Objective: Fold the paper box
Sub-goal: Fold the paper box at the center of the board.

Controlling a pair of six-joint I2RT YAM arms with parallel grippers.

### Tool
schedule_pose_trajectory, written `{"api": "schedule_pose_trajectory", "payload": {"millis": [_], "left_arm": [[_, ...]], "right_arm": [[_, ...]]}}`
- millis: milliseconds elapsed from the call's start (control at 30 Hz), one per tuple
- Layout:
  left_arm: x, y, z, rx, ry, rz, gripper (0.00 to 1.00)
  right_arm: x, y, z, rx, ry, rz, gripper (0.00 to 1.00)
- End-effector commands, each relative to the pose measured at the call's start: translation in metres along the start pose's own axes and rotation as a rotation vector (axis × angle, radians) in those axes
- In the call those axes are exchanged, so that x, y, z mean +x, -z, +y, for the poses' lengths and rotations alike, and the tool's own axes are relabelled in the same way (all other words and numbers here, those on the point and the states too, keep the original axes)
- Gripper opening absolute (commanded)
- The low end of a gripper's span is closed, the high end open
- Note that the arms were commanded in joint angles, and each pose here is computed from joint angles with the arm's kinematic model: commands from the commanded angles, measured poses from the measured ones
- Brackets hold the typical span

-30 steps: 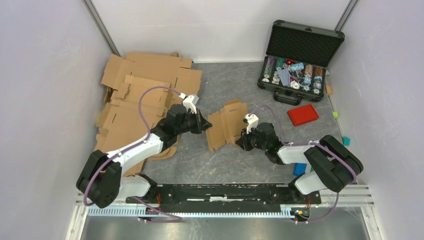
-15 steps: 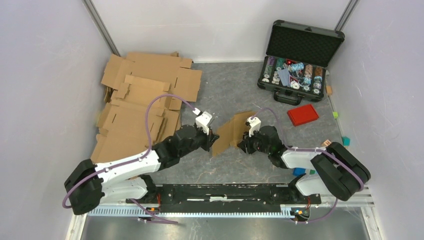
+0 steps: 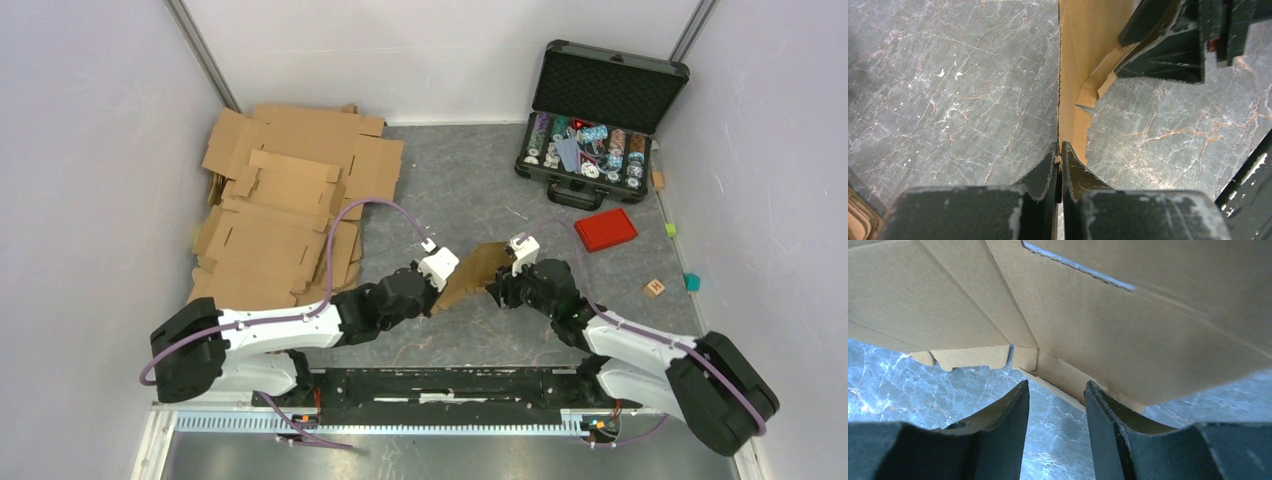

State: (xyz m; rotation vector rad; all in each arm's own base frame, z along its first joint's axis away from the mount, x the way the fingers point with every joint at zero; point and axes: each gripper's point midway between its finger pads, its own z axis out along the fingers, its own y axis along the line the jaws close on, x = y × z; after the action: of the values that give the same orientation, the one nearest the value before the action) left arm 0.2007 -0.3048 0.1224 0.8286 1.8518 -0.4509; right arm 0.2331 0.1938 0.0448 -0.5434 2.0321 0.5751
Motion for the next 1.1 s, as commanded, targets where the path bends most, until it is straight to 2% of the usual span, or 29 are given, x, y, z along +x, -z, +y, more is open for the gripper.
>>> {"api": "schedule_pose_trajectory", "payload": {"millis": [0,133,233,300,433,633,800,1067], "left_arm": [[0.003,0.0,0.011,-0.07,-0.099,0.034,0.02],[0.002,0.004,0.013,-0.074,-0.097,0.022,0.02],[0.0,0.006,0.013,-0.072,-0.094,0.01,0.02],[0.0,0.006,0.013,-0.072,-0.095,0.009,0.02],[0.0,0.005,0.011,-0.065,-0.083,0.01,0.02],[0.001,0.003,0.007,-0.046,-0.063,0.009,0.02],[0.004,-0.002,0.009,-0.074,-0.042,0.025,0.02],[0.008,-0.006,0.008,-0.078,-0.048,0.051,0.02]], "right_arm": [[-0.01,0.014,-0.023,0.13,0.023,-0.069,0.54],[-0.017,0.026,-0.048,0.275,-0.003,-0.1,0.65],[-0.018,0.033,-0.064,0.353,-0.042,-0.115,0.67],[-0.015,0.036,-0.071,0.378,-0.067,-0.123,0.69],[-0.01,0.035,-0.076,0.371,-0.106,-0.127,0.79],[0.006,0.016,-0.068,0.275,-0.163,-0.029,0.81],[0.015,0.008,-0.054,0.18,-0.148,0.022,0.8],[0.006,0.01,-0.056,0.194,-0.14,-0.011,0.81]]}}
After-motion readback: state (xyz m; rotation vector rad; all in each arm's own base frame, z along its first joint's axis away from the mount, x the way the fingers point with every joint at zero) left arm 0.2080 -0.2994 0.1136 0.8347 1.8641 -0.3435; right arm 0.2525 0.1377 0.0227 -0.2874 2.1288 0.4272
